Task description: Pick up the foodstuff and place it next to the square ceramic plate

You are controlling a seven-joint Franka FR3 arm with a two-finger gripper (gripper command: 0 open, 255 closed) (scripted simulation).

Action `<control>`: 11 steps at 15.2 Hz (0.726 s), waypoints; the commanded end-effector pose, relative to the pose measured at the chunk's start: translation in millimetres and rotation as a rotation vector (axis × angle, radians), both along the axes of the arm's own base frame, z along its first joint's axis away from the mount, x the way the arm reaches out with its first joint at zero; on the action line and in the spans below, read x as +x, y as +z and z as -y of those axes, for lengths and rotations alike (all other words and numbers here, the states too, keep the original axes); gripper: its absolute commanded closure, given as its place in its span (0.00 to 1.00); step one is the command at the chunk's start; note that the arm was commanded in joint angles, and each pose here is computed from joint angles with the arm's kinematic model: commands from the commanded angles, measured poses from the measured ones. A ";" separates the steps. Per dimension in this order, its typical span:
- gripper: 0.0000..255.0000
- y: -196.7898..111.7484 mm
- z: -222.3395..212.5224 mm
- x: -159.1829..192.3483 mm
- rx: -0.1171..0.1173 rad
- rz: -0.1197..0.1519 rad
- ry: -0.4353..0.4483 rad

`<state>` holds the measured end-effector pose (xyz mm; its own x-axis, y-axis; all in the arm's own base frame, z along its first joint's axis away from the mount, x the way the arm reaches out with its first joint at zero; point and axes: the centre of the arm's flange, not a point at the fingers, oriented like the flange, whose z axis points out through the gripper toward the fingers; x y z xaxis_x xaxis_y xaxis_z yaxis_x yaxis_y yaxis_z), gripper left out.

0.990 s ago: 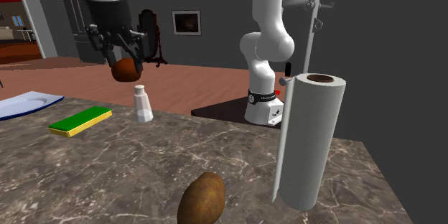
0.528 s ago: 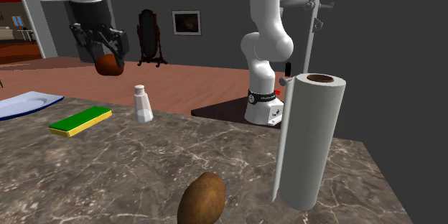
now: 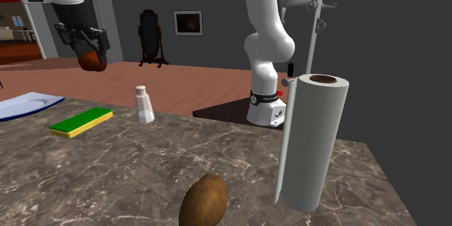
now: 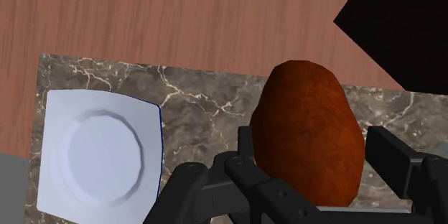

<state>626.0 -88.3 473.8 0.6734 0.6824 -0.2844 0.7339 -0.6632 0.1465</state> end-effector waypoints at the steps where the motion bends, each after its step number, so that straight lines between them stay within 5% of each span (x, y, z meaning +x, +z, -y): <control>1: 1.00 -1.4 30.3 12.9 0.000 0.000 0.001; 11: 1.00 -54.2 30.3 12.9 0.000 0.000 0.001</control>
<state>638.2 -118.4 424.6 0.6726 0.6829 -0.2849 0.7346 -0.6625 0.1464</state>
